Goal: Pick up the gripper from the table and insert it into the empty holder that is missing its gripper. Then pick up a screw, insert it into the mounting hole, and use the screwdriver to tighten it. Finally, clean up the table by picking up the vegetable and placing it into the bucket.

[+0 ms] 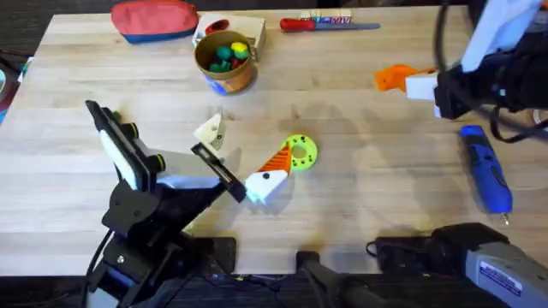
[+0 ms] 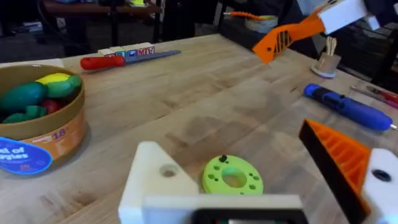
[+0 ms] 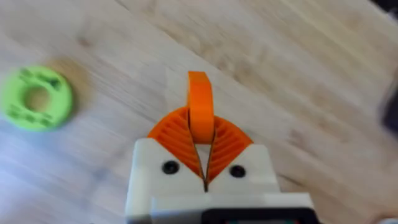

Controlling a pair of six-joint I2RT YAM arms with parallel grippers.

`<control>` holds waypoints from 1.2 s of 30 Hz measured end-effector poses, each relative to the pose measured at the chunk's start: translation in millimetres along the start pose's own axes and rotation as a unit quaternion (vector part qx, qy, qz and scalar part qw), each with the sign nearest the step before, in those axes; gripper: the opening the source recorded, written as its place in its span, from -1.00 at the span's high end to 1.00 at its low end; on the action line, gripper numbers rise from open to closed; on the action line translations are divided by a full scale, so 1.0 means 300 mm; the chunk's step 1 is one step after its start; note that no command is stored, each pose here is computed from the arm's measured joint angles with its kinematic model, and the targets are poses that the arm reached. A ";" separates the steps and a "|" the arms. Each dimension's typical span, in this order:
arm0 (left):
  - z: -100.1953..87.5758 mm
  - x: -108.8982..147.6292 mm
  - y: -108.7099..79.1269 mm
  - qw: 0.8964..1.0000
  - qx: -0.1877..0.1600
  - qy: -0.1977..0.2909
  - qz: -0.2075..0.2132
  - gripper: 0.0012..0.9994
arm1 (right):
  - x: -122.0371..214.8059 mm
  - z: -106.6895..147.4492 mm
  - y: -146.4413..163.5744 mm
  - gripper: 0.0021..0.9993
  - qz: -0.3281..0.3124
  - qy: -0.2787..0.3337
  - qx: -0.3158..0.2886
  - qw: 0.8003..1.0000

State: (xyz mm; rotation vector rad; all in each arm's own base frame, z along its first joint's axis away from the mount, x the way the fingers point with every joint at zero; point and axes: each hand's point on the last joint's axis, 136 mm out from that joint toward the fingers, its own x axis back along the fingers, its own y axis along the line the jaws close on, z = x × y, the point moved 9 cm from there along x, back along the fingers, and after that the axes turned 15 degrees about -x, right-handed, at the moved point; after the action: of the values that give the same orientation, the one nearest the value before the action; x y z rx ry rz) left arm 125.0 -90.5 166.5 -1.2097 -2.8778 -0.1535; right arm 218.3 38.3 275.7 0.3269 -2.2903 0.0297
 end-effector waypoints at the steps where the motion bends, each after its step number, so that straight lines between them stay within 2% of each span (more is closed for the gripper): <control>1: 0.000 0.000 0.000 1.000 0.000 0.000 0.000 -0.98 | 0.002 -0.002 0.011 1.00 -0.019 -0.003 -0.029 0.999; 3: 0.000 0.000 0.000 1.000 0.000 0.000 0.000 -0.98 | -0.013 -0.007 0.038 1.00 -0.076 -0.006 -0.086 0.993; 6: 0.000 0.000 0.000 1.000 0.000 0.000 0.000 -0.98 | -0.070 -0.006 0.084 1.00 -0.176 0.017 -0.162 0.971; 11: -0.001 0.000 -0.003 1.000 0.000 -0.001 0.006 -0.98 | -0.197 0.028 0.175 1.00 -0.310 0.140 -0.268 0.901; 15: -0.002 0.000 -0.011 1.000 0.000 -0.003 0.021 -0.98 | -0.270 0.035 0.266 1.00 -0.399 0.218 -0.290 0.842; 19: -0.003 0.001 -0.018 0.999 0.000 -0.004 0.033 -0.98 | -0.323 0.033 0.347 1.00 -0.466 0.270 -0.296 0.789; 22: -0.003 0.001 -0.020 0.999 0.000 -0.005 0.038 -0.97 | -0.347 0.033 0.388 1.00 -0.491 0.300 -0.303 0.760; 25: -0.004 0.001 -0.021 0.999 0.000 -0.005 0.039 -0.98 | -0.363 0.037 0.420 1.00 -0.503 0.323 -0.307 0.741; 26: -0.004 0.001 -0.022 0.999 0.000 -0.005 0.040 -0.98 | -0.375 0.043 0.447 1.00 -0.507 0.342 -0.311 0.727; 31: -0.004 0.001 -0.023 0.999 0.000 -0.006 0.042 -0.97 | -0.393 0.057 0.468 1.00 -0.504 0.365 -0.320 0.714; 36: -0.005 0.002 -0.029 0.999 -0.001 -0.007 0.053 -0.98 | -0.394 0.047 0.471 1.00 -0.509 0.359 -0.317 0.715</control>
State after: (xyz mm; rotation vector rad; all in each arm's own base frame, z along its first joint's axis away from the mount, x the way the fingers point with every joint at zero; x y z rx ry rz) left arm 118.5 -96.3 167.1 -1.3652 -2.8167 -0.1456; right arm 249.7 199.7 191.2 0.9561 -0.9996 -0.9898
